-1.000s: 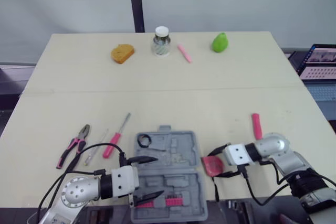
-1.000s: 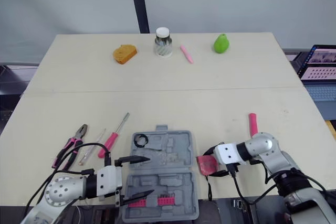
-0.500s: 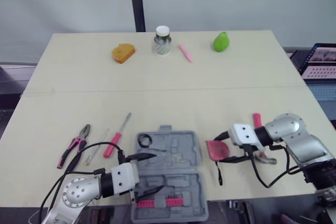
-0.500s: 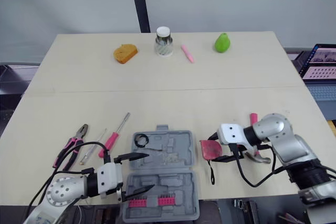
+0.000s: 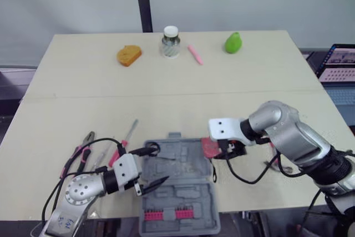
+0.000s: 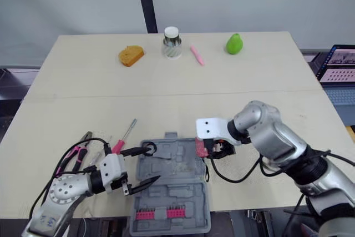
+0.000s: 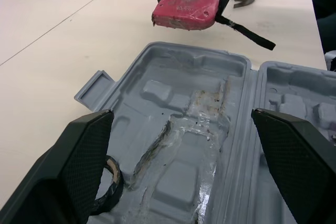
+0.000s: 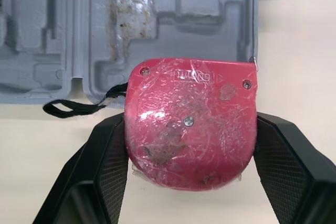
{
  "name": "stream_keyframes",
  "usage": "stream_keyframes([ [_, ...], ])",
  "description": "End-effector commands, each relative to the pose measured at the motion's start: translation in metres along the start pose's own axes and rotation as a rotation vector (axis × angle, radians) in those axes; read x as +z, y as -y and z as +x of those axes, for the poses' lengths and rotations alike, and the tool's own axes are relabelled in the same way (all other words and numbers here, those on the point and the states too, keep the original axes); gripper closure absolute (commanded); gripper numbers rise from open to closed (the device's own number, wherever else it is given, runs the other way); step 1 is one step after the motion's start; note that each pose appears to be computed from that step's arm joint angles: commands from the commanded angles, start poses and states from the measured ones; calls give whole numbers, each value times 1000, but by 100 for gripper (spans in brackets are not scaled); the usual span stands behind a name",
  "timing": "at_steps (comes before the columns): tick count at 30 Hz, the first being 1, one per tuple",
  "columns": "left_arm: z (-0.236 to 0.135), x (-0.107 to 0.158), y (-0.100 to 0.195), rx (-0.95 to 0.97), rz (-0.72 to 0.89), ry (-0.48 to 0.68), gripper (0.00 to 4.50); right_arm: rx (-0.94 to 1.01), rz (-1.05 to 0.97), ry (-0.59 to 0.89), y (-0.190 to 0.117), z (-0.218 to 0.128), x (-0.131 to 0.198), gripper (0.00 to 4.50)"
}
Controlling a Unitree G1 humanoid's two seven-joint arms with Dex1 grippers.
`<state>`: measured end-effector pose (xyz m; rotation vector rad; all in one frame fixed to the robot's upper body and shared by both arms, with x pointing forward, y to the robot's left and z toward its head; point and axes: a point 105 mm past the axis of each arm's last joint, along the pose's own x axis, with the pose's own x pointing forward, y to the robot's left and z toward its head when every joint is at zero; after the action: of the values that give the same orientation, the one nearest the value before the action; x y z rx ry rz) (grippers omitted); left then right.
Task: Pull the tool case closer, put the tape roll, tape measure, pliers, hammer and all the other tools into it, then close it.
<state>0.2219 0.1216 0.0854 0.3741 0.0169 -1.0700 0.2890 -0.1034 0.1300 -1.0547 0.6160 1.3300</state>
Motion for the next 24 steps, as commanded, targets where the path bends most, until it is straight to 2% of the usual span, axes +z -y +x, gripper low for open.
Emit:
stream_keyframes([
  [1, -1, 10, 0, 4, -8, 43, 0, -21, -47, -41, 1, 2, 4, 159],
  [24, 3, 24, 2, 6, -13, 73, 0, -46, -132, -43, 18, 37, 29, 159],
])
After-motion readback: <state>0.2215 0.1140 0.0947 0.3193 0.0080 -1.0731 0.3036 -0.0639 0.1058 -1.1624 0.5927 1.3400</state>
